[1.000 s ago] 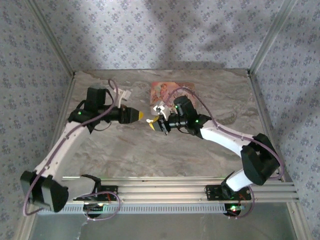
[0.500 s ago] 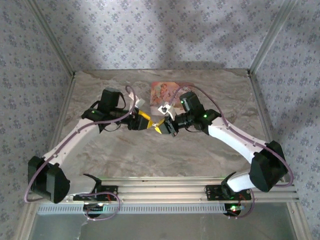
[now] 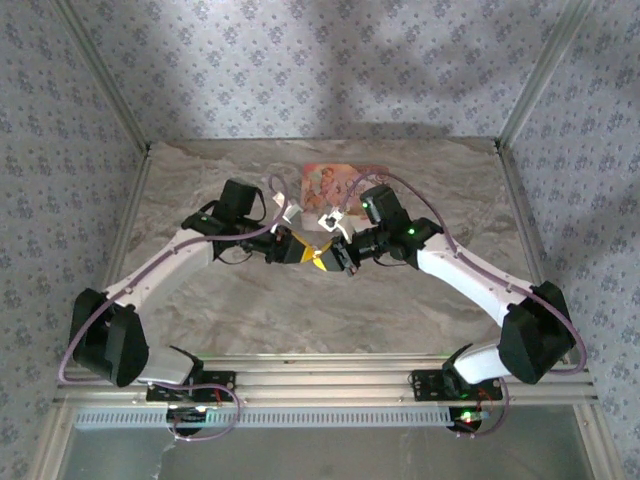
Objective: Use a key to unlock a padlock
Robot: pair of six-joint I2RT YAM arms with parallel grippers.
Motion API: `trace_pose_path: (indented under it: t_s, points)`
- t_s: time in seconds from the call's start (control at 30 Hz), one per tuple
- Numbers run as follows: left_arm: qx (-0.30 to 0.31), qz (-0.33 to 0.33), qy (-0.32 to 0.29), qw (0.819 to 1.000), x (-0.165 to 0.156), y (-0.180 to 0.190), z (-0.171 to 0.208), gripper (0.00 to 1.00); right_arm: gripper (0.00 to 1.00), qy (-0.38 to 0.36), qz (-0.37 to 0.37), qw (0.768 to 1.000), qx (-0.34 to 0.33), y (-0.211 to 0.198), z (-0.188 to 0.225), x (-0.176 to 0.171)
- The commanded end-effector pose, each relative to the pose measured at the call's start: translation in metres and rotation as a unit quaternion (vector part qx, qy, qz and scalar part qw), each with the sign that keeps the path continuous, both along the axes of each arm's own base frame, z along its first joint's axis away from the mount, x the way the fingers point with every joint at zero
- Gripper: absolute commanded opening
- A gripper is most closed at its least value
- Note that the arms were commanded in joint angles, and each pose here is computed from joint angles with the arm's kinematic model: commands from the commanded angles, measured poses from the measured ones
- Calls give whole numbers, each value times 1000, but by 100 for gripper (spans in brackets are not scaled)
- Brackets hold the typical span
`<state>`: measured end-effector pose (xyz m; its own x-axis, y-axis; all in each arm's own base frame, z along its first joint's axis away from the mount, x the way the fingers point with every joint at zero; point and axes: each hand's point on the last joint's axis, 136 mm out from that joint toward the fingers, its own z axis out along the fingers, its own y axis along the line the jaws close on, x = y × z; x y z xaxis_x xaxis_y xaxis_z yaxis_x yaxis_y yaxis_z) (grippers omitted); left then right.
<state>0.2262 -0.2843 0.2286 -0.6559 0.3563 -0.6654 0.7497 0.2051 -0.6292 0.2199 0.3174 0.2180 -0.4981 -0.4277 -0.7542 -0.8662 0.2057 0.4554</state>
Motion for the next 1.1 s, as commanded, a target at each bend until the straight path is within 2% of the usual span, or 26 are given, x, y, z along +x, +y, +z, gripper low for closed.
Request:
trace_pose_path:
  t_s: [0.0,0.07,0.17,0.27,0.4,0.5,0.6,0.7,0.8,0.93,1.07]
  points:
    - [-2,-4,1,1000,4,-3,5,7,0,-6,20,1000,15,2,10,-5]
    - [-1,-1,7,1000,4,-3,5,1,0,-3,13,1000,17,1,10,-3]
    - [1,9,18,1000,7,-3,3,0,1,-5,-15,1000,19,-3,11,9]
    - [-9,38,37,999,17,-1,2,0,25,-2,-61,998,29,-12,13,26]
    - [-28,111,63,991,40,10,1,0,47,36,-152,986,58,-31,20,51]
    - [-54,148,67,985,53,16,7,0,53,83,-210,970,89,-47,24,66]
    - [-71,160,68,982,57,16,15,0,53,110,-274,951,94,-62,25,77]
    - [-90,163,77,979,59,14,22,0,50,115,-303,939,115,-64,33,82]
    - [-111,151,88,978,57,9,30,0,48,125,-308,931,153,-56,46,85]
    - [-99,120,89,984,47,1,28,0,47,145,-312,918,198,-43,60,91]
    - [-98,101,92,986,40,-6,27,0,43,170,-296,917,207,-27,61,92]
